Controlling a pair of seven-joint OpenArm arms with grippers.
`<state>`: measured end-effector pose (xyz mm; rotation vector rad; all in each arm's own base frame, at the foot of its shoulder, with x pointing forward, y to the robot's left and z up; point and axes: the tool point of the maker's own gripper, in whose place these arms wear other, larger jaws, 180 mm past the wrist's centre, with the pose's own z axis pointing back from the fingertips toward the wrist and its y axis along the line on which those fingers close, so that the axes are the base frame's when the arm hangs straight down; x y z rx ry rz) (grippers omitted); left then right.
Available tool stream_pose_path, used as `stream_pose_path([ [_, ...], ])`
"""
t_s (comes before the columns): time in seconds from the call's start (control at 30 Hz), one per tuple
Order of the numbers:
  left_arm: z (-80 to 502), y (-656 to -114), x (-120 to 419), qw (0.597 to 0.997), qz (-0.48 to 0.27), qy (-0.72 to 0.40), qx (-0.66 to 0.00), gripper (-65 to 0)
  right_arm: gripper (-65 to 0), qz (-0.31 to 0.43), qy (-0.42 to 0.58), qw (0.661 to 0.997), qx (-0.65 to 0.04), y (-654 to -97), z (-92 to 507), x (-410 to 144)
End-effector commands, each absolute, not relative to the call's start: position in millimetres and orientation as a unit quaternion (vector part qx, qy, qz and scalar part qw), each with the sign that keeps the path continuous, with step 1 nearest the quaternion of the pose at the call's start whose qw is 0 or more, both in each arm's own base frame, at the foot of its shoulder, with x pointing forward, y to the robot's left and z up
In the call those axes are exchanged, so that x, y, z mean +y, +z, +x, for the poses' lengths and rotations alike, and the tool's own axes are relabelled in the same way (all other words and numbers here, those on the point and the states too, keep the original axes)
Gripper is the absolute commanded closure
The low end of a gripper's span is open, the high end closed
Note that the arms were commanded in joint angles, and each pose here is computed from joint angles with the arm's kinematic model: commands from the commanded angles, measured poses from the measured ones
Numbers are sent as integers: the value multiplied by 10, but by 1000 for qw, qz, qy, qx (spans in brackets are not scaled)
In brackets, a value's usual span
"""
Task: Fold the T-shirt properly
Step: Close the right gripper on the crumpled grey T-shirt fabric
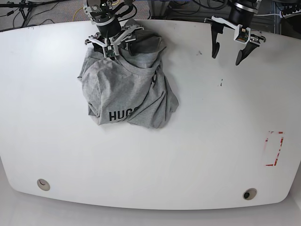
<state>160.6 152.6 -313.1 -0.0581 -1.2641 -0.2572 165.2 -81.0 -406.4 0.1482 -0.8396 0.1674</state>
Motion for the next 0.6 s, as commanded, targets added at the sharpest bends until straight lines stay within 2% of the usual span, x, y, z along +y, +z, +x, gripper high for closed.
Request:
stream_pose_path([
  [0.0, 1601, -3050, 1525, 790, -28, -118, -601, -414, -347, 75, 82, 903, -414, -4042, 1648, -809],
  [0.07, 1601, -3050, 1525, 790, -28, -118, -601, -414, -308, 82, 87, 903, -411, -4055, 1633, -778],
  [0.2, 1601, -3051, 1525, 790, -27, -118, -601, -414, -168, 94, 99, 902, -410, -4061, 1622, -724],
  [0.37, 1601, -3051, 1525, 790, -27, -118, -601, -414, -32, 94, 102, 900, -412, -4046, 1639, -720],
  [0.43, 1601, -3051, 1525, 790, -27, -118, -601, -414, 0, 94, 102, 900, -414, -4036, 1645, -719],
  [0.57, 1601, -3051, 1525, 790, -27, -118, -601, -414, -3, 93, 102, 894, -426, -3940, 1690, -719],
])
